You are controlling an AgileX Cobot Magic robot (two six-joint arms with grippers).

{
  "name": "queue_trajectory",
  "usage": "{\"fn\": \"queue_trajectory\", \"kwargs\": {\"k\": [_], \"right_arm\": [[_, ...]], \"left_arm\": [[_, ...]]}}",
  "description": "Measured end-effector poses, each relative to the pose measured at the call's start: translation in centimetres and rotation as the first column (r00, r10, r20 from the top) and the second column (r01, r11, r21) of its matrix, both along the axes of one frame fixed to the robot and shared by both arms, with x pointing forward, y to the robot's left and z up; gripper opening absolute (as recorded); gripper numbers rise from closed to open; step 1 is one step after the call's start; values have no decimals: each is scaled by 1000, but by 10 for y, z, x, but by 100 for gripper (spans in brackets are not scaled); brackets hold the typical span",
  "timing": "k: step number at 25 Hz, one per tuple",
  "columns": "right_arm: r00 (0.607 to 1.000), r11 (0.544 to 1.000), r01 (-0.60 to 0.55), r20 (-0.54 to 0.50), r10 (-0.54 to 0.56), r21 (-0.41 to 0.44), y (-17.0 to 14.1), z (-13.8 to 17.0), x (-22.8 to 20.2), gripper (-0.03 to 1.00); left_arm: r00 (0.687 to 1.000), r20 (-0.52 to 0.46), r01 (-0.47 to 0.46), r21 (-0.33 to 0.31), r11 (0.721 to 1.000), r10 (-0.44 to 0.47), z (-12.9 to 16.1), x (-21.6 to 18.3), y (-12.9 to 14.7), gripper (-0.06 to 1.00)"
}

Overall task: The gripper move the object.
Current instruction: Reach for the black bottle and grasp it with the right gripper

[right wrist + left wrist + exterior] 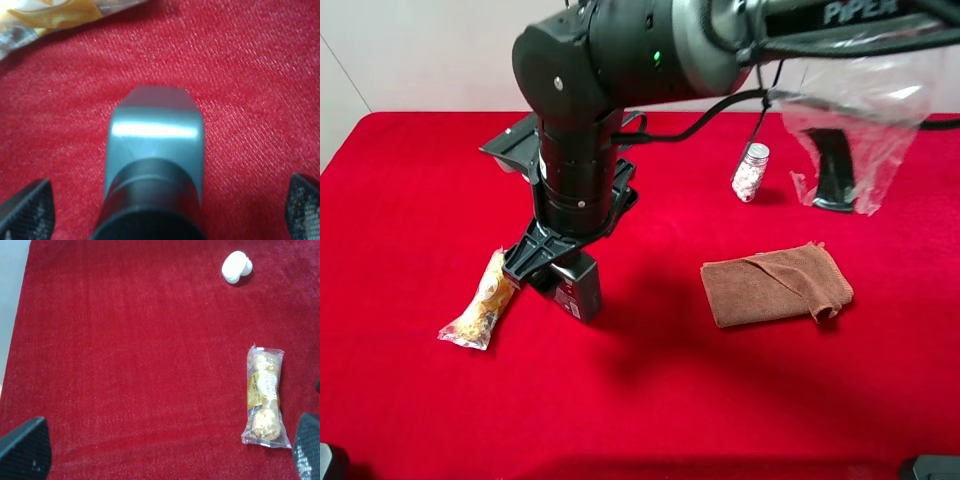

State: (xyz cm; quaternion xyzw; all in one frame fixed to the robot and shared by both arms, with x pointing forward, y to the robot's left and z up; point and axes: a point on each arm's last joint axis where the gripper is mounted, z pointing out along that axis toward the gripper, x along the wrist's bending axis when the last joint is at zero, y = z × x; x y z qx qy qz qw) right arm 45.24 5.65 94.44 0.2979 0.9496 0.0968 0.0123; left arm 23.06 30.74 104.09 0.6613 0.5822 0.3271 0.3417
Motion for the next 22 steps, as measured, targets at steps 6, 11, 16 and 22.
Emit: {"fn": "queue_trajectory", "kwargs": {"k": [6, 11, 16, 22], "right_arm": [[1000, 1000, 0, 1, 0, -3, 3, -11, 2, 69], [1000, 1000, 0, -17, -1, -28, 4, -24, 2, 69], [1000, 1000, 1, -17, -1, -28, 4, -24, 2, 65], [1000, 1000, 2, -19, -2, -27, 4, -24, 2, 43]], "left_arm": [[1000, 0, 0, 0, 1000, 0, 0, 0, 0, 96], [1000, 0, 0, 0, 1000, 0, 0, 0, 0, 96], [1000, 0, 0, 0, 1000, 0, 0, 0, 0, 96], [1000, 0, 0, 0, 1000, 0, 0, 0, 0, 96]]}}
